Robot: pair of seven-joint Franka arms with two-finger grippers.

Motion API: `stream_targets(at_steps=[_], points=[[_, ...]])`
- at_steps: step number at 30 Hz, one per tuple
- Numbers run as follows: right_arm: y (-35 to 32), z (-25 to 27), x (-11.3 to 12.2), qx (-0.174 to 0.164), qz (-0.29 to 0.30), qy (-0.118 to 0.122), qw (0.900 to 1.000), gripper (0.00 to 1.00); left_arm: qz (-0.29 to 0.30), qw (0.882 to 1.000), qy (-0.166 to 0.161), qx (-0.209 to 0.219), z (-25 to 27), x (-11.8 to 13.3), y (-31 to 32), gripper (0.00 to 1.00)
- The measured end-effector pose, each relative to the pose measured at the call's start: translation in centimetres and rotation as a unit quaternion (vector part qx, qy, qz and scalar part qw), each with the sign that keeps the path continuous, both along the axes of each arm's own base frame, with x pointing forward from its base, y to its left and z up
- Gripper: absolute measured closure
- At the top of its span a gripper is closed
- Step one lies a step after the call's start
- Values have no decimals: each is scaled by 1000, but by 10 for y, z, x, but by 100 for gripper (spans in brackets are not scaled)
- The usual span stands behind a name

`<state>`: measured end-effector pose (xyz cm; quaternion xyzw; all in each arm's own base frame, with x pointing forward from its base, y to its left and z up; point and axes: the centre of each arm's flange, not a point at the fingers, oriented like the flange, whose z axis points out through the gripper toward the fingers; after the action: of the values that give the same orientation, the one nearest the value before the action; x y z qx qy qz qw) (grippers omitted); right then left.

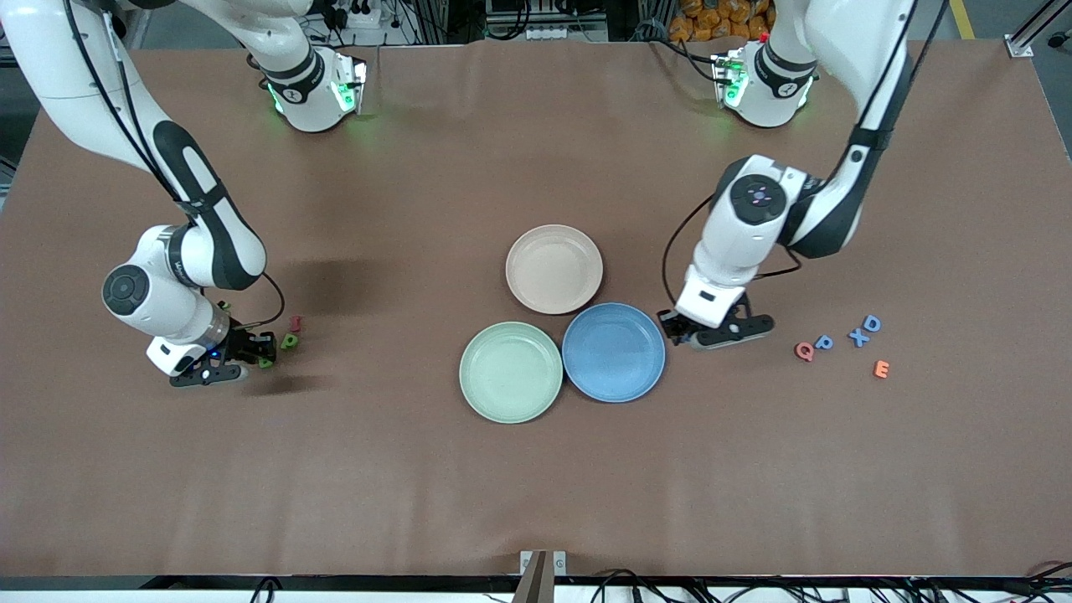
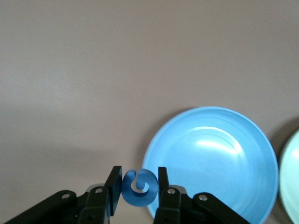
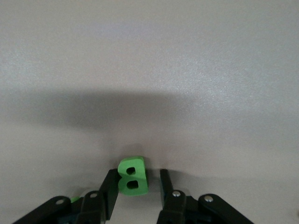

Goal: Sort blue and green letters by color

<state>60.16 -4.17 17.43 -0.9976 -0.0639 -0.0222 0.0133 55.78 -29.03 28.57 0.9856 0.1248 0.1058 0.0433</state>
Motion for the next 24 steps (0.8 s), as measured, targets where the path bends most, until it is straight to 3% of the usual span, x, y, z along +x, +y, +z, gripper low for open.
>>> stream_targets(at_steps=[2,3,6,9,18,24], points=[[-1,0,0,-1,0,-1,1000,58,4,1000,2,-4,-5,-1,-13,64],[-2,1,1,-2,0,-1,1000,65,8,1000,3,-7,-7,-2,-20,64],[-2,1,1,-2,0,-1,1000,65,15,1000,3,-14,-12,-1,-37,64],[-2,1,1,-3,0,-1,1000,72,17,1000,4,-17,-15,0,-46,64],[2,13,11,-1,-16,0,1000,72,25,999,10,-18,-39,16,-52,64],[30,54,31,1,-44,13,999,72,31,999,19,-16,-58,21,-55,64]])
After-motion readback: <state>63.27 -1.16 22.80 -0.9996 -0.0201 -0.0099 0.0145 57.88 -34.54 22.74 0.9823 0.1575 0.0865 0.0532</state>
